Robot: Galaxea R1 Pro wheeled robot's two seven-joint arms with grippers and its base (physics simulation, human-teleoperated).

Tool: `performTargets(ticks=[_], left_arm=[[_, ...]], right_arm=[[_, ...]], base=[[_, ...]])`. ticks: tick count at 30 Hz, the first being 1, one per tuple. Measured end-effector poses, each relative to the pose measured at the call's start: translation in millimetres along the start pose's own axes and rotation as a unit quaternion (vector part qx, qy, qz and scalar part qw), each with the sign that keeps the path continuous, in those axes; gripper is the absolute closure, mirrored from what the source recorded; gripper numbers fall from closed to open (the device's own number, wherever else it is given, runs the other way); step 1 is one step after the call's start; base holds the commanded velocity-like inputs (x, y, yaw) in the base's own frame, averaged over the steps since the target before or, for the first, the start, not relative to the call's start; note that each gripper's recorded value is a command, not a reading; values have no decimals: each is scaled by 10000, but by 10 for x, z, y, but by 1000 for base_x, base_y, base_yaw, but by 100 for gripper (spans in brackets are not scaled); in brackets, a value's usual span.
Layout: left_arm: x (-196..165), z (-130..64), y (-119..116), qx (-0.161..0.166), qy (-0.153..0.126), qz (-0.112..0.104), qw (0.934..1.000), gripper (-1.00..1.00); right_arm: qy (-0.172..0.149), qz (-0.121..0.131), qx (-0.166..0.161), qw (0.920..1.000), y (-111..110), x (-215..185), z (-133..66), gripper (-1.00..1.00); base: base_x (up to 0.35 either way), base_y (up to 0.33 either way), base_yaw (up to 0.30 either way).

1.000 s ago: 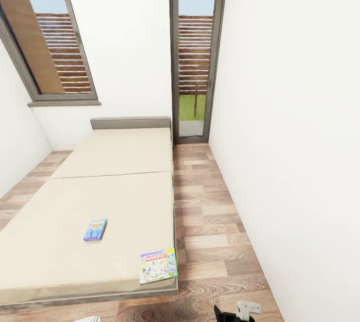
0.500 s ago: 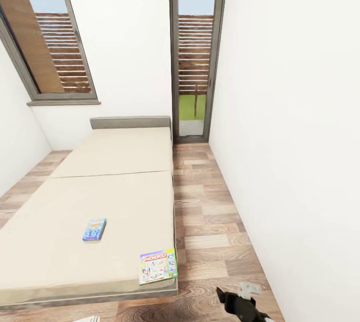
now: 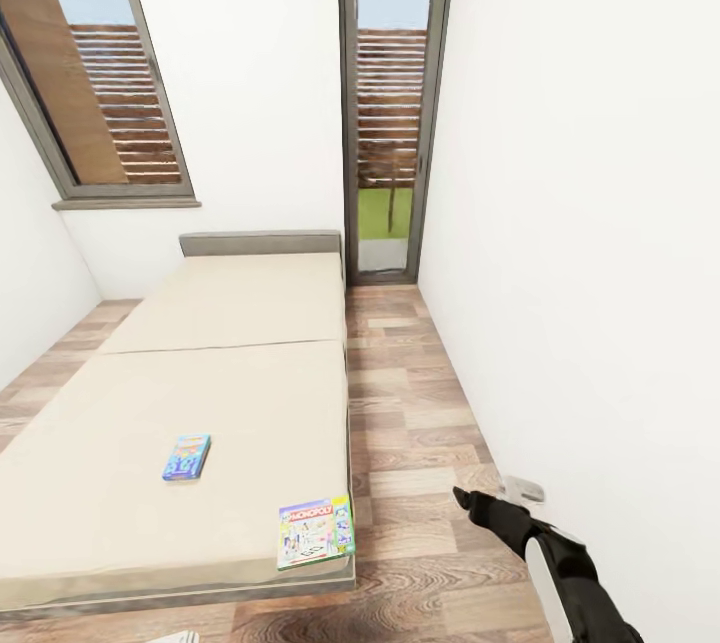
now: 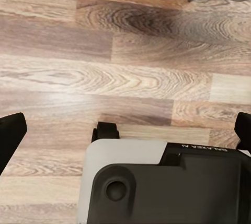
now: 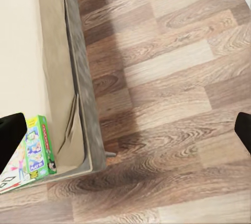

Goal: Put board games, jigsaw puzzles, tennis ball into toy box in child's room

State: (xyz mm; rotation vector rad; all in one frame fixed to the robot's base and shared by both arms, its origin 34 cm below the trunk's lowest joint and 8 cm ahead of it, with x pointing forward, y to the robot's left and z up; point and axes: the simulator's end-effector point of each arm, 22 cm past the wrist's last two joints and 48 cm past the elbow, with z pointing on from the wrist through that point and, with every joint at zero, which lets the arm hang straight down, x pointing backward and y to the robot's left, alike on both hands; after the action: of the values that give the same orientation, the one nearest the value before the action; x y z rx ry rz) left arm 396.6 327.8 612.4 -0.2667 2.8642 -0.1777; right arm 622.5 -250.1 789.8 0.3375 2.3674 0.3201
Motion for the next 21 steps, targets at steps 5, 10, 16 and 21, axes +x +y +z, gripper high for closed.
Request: performTargets(ticks=[5,10,16,21], left_arm=[[-2,54,7,-1,-3,-1,10000,-100],[2,112,10,-4,2,-1,10000,-100],[12,184,6,-6,8,-4,10000,-100],[24,286,-222,49,-9,-38,10000,-100]], right_arm=[[-352,-145,-85,9992,133,-402,-26,-100],[-508,-319,-155,9981,259,-535,-25,-100],[-492,-503,-115,9975,315,-495,51,-100],[-505,-538,-101,9972,303,-479,94,-100]], base=[[0,0,0],[0,0,0],[0,0,11],[0,0,171]])
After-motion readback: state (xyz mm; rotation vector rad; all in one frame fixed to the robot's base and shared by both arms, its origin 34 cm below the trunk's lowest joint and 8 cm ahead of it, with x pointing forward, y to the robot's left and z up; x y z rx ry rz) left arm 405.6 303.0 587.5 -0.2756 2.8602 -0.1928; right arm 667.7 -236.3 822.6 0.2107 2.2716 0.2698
